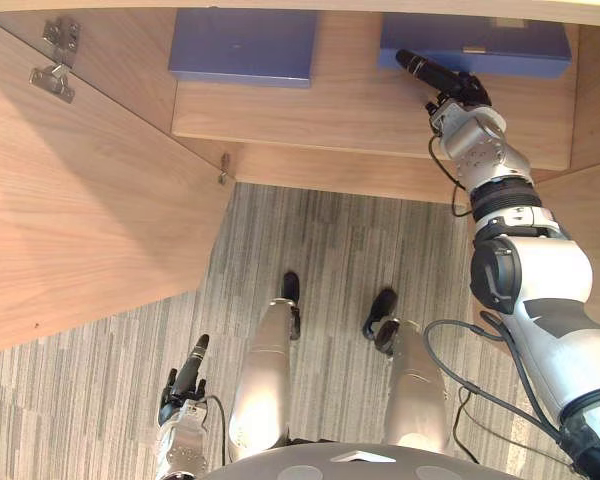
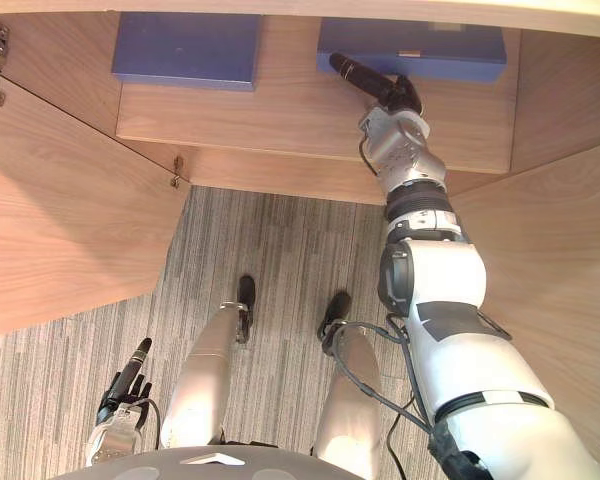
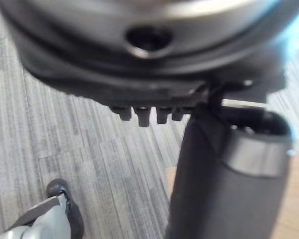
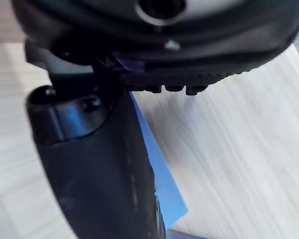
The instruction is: Walk over to the cabinet, pick up the folder, carry it to the office cabinet, place the folder inside the office cabinet, then close the office cabinet door
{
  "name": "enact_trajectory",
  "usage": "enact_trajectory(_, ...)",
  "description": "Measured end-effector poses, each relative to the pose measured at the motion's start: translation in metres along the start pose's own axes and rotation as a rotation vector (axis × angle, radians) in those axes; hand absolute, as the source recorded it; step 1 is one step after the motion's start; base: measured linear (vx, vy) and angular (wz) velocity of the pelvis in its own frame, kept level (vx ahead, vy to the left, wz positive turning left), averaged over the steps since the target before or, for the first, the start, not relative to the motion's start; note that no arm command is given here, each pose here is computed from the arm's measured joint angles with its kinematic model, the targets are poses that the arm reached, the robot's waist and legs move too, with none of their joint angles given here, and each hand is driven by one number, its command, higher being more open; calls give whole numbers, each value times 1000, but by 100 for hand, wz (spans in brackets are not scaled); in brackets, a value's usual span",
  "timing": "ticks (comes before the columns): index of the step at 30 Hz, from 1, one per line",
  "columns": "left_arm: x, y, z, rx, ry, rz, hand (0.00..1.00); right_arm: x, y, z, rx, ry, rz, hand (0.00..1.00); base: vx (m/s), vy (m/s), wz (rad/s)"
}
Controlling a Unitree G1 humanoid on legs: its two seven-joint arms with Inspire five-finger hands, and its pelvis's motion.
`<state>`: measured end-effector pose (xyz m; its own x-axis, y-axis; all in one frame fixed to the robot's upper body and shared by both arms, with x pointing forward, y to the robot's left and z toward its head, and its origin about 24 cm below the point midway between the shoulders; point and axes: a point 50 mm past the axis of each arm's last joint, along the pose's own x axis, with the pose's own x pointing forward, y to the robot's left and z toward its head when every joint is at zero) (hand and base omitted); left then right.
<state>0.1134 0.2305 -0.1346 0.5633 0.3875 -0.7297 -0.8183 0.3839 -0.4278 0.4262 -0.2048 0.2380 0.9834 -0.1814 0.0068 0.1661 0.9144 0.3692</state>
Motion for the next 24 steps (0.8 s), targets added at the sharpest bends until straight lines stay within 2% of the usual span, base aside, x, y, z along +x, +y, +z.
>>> enact_trajectory(7,0,8,9,-7,-21,4,100,0,0,7,-115,-21,131,100,0,0,0)
enact_trajectory(11,0,10,10,-15,-14,-8,100,-1,3,-2,-265,17,221,100,0,0,0)
enact_trajectory(15,0,9,9,-15,-11,-26,100,-5,-4,-27,-551,67,293,100,-2,-7,-4)
enact_trajectory(18,0,9,8,-15,-6,-25,100,-10,2,-40,-848,61,351,100,-22,-9,-16)
enact_trajectory(19,0,10,5,-12,6,-21,100,-14,3,-56,-973,61,379,100,9,-12,-9)
enact_trajectory(24,-2,10,-11,20,74,-20,100,-29,9,-99,-1223,74,473,100,32,-12,-13)
